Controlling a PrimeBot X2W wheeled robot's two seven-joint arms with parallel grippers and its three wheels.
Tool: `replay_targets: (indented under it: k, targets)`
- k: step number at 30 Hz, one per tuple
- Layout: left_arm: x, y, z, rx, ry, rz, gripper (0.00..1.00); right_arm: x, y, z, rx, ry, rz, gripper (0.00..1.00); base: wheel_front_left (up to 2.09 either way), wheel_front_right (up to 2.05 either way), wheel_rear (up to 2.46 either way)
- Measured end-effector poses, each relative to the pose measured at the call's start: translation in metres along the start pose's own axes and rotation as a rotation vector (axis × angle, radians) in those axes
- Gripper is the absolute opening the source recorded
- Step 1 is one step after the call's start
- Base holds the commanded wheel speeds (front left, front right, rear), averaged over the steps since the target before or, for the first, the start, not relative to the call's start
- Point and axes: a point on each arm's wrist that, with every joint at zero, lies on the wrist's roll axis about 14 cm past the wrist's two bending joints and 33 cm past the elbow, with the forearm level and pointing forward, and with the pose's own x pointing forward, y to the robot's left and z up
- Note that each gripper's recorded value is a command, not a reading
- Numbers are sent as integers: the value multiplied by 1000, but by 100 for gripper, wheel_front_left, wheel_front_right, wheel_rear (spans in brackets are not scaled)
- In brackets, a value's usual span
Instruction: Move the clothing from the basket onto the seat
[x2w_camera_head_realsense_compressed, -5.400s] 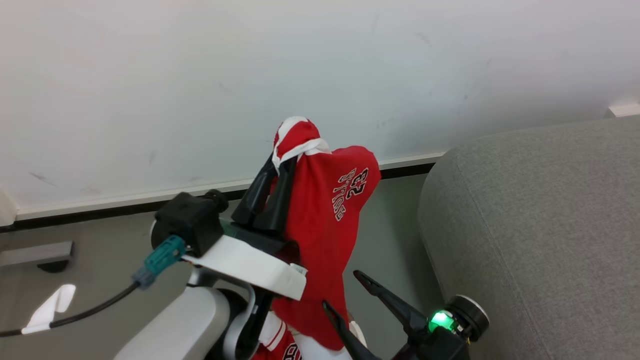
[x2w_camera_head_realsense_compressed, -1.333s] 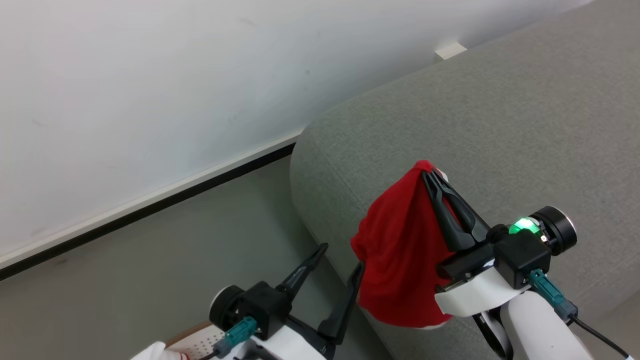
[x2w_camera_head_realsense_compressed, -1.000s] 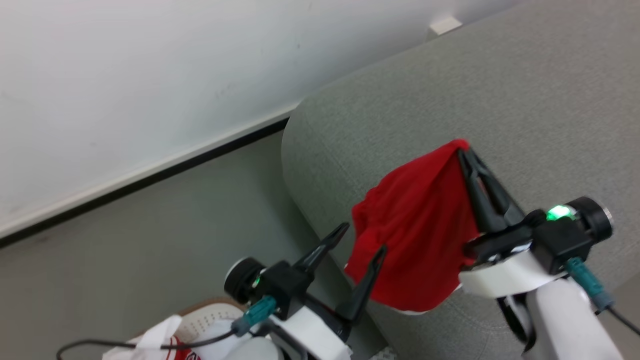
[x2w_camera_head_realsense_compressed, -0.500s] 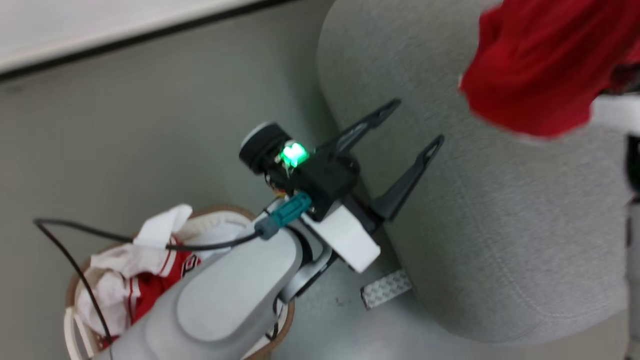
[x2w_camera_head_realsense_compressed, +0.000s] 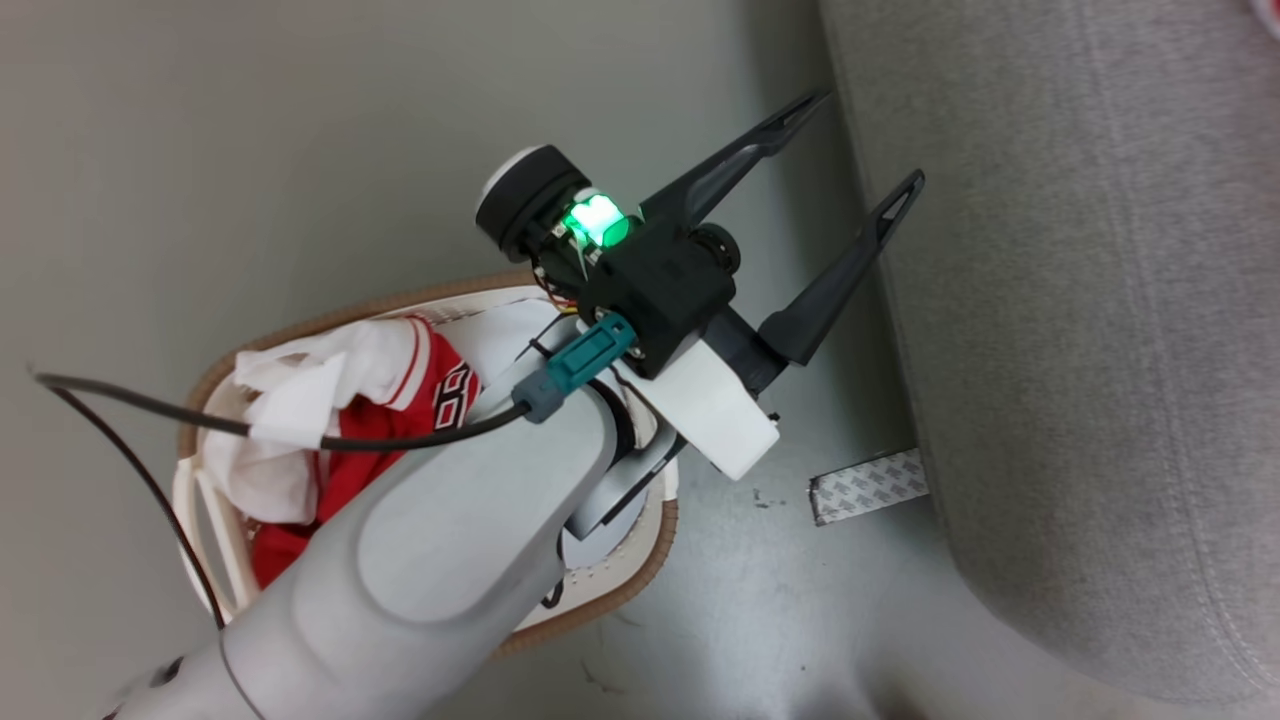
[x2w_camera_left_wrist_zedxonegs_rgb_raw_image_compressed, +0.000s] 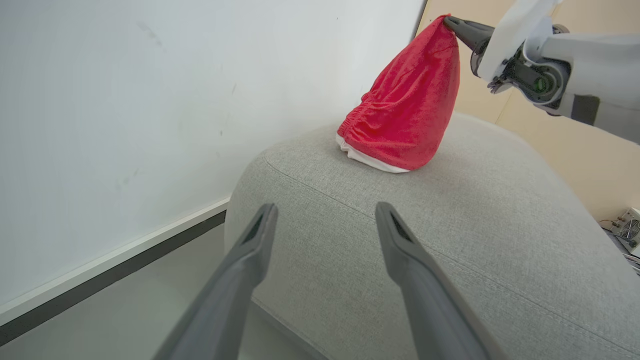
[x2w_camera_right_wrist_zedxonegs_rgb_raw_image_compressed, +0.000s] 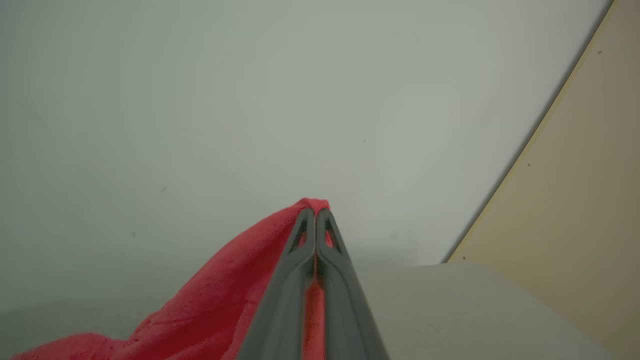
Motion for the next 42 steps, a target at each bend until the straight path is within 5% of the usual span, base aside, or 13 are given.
replay_targets:
  k: [9, 12, 13, 19, 28, 36, 42]
  targets:
    - [-10, -1, -5, -2, 28, 19, 100, -39, -25, -84, 9, 291, -73, 0, 0, 0, 0]
    - [-10, -3, 0, -2, 23, 19, 100, -55, -26, -100, 35, 361, -77, 44, 0, 0, 0]
    - [-11, -5, 1, -3, 26, 20, 100, -58, -25, -101, 46, 370, -78, 100, 0, 0, 0]
    - [-18, -6, 13, 12, 21, 49, 100, -74, -25, -90, 60, 372, -60, 100, 0, 0, 0]
    - [-44, -7, 41, 30, 9, 154, 100, -99, -23, -18, 86, 186, 1, 100, 0, 0, 0]
    - [-92, -4, 69, 81, 23, 302, 100, -139, -22, 36, 140, 52, 67, 100, 0, 0, 0]
    - [-141, 5, 100, 125, -12, 450, 100, -169, 10, 68, 204, -19, 168, 100, 0, 0, 0]
